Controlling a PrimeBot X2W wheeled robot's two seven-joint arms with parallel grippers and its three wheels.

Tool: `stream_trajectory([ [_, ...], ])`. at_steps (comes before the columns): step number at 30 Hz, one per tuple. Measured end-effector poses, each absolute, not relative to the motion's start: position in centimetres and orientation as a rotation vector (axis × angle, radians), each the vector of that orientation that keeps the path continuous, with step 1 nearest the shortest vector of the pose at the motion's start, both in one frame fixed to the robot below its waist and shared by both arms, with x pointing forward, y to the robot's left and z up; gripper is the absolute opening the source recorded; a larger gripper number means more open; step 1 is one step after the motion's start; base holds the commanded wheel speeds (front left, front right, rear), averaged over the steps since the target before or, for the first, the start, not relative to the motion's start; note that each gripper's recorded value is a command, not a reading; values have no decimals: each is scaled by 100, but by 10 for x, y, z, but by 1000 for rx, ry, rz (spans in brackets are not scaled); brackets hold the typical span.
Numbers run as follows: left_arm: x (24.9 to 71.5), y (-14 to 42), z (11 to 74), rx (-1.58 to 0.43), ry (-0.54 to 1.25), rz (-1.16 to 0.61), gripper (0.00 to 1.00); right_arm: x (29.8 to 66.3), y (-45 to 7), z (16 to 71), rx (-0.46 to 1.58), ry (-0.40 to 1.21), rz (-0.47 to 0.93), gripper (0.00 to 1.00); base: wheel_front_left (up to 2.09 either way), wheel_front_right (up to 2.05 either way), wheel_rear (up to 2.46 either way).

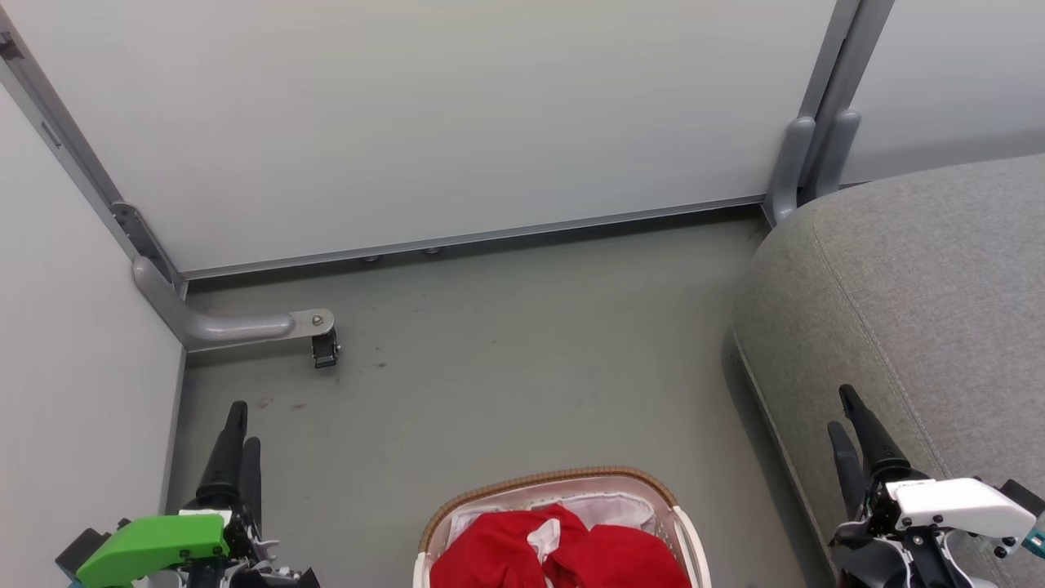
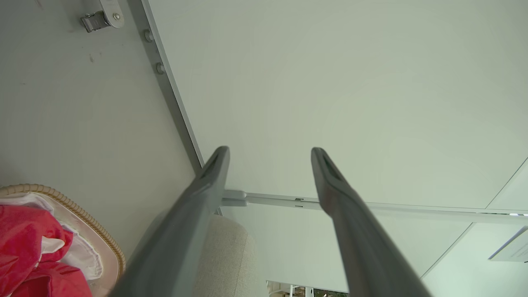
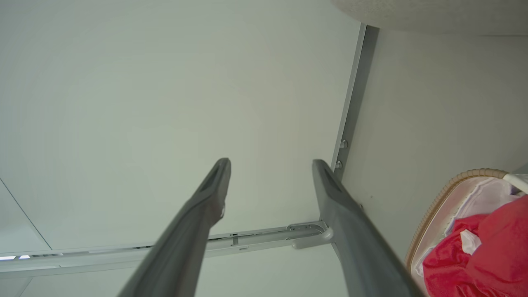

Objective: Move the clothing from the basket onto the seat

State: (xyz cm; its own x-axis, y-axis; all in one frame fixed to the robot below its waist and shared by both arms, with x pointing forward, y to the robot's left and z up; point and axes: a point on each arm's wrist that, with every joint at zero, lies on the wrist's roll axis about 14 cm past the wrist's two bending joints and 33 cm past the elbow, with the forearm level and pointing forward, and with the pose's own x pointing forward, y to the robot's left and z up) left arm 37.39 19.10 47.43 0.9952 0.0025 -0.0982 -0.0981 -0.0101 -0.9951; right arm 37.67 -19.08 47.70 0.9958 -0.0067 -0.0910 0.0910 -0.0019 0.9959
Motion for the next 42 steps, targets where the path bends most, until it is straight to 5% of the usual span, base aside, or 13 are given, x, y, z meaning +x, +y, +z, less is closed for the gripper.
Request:
stream_trajectory([
  [17,373,186,483,-1448,43,69,100,378,-200,483,1380,20,-103,100,0,0,0],
  [42,378,164,518,-916,-31,-57,100,382,-188,519,854,-62,1,100,0,0,0],
])
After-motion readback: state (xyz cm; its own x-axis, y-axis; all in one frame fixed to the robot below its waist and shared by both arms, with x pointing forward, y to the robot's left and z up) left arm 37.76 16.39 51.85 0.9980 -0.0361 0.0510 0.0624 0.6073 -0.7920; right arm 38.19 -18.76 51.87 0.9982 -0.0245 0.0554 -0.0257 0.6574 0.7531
